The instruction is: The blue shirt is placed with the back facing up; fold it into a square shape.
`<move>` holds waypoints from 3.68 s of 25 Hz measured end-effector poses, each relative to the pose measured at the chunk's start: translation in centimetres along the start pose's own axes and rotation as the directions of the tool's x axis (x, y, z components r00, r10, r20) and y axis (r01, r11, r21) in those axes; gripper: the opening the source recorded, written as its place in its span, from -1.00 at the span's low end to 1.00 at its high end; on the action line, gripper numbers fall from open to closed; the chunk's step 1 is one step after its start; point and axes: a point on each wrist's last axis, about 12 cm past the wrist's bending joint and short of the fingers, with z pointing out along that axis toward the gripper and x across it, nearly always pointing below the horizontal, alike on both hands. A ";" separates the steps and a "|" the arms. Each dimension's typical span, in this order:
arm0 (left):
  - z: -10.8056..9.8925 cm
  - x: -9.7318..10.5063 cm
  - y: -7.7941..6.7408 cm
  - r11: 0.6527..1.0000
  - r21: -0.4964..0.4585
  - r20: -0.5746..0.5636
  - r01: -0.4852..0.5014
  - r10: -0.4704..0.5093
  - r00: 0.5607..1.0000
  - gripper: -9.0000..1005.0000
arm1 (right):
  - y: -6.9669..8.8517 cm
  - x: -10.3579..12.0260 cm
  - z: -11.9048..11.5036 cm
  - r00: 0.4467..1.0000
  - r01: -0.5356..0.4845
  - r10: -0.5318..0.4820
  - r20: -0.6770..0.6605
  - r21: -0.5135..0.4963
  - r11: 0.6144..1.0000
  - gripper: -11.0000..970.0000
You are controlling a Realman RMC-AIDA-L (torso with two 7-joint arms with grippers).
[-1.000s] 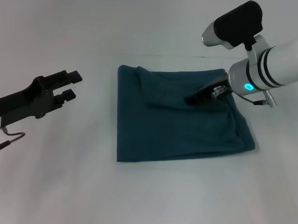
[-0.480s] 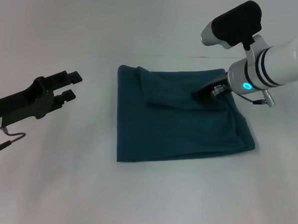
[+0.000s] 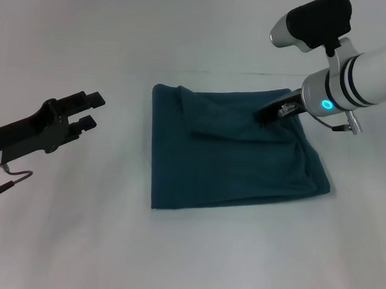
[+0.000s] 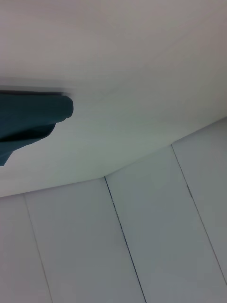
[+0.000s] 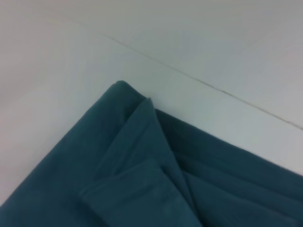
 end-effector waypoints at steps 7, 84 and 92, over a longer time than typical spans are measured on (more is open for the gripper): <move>0.1 0.0 -0.1 1.000 0.001 -0.001 -0.002 0.002 1.000 0.33 | 0.1 0.1 0.1 1.000 0.003 -0.003 -0.010 -0.001 1.000 -0.96; 0.4 0.3 0.1 1.000 0.009 -0.007 -0.002 0.002 1.000 0.32 | -3.2 3.8 -1.6 0.940 -0.338 0.334 0.066 0.052 0.940 -0.93; 0.5 0.3 0.0 1.000 0.013 -0.008 -0.003 0.003 1.000 0.32 | -3.9 4.3 -1.6 0.927 -0.374 0.368 0.074 0.102 0.922 -0.93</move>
